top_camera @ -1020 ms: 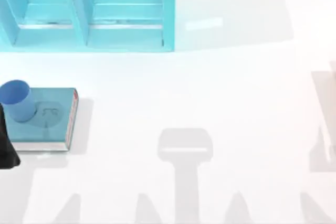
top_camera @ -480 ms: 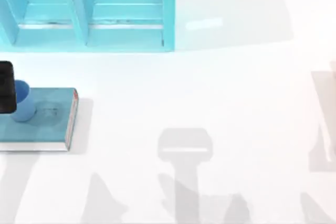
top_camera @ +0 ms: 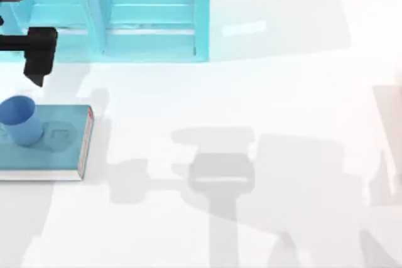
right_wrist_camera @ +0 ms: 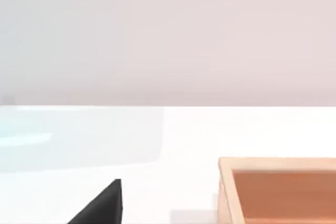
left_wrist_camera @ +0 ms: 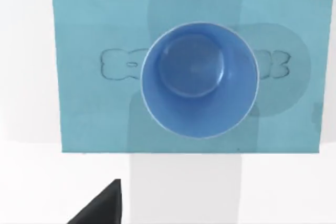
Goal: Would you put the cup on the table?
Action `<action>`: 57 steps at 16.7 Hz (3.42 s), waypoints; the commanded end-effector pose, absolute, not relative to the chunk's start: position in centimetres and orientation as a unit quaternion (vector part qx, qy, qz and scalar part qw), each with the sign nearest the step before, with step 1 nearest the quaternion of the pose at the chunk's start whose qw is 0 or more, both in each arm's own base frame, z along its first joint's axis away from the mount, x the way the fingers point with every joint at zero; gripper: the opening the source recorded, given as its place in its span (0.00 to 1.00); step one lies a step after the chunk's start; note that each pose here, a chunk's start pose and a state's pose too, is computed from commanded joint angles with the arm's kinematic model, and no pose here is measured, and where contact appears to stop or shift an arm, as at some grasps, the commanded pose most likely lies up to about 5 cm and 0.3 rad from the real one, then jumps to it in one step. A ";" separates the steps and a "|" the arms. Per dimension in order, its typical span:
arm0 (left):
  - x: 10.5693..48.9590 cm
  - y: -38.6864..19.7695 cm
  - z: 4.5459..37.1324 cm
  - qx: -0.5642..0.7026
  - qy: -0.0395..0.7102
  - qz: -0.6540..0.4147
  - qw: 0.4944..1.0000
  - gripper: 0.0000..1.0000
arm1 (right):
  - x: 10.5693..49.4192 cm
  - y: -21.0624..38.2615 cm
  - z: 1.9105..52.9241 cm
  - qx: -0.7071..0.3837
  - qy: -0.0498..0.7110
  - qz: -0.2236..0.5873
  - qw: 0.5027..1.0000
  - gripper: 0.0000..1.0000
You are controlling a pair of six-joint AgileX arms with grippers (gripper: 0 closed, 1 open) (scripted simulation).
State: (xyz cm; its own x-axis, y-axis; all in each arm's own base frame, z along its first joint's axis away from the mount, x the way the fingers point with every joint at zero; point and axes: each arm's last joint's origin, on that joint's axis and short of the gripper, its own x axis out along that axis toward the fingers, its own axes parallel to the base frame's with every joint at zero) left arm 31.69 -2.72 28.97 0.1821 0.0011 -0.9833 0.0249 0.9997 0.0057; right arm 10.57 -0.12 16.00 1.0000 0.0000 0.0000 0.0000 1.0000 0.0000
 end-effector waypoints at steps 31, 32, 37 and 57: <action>36.3 -3.6 17.7 0.010 0.707 -0.006 0.707 0.70 | 10.6 -0.1 16.0 0.000 0.000 0.000 1.000 1.00; 36.3 -3.6 17.7 0.010 0.707 -0.006 0.707 0.62 | 10.6 -0.1 16.0 0.000 0.000 0.000 1.000 1.00; 36.3 -3.6 17.7 0.010 0.707 -0.006 0.707 0.25 | 10.6 -0.1 16.0 0.000 0.000 0.000 1.000 1.00; 36.3 -3.6 22.6 0.010 0.707 -0.006 0.708 0.00 | 10.6 -0.1 16.0 0.000 0.000 0.000 1.000 1.00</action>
State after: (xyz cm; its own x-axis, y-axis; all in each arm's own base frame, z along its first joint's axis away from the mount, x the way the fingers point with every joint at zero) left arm 36.27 -3.63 22.58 0.0016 0.0053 -1.0000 0.0222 0.9997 0.0053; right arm 10.57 -0.12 16.00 1.0000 0.0000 0.0000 0.0000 1.0000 0.0000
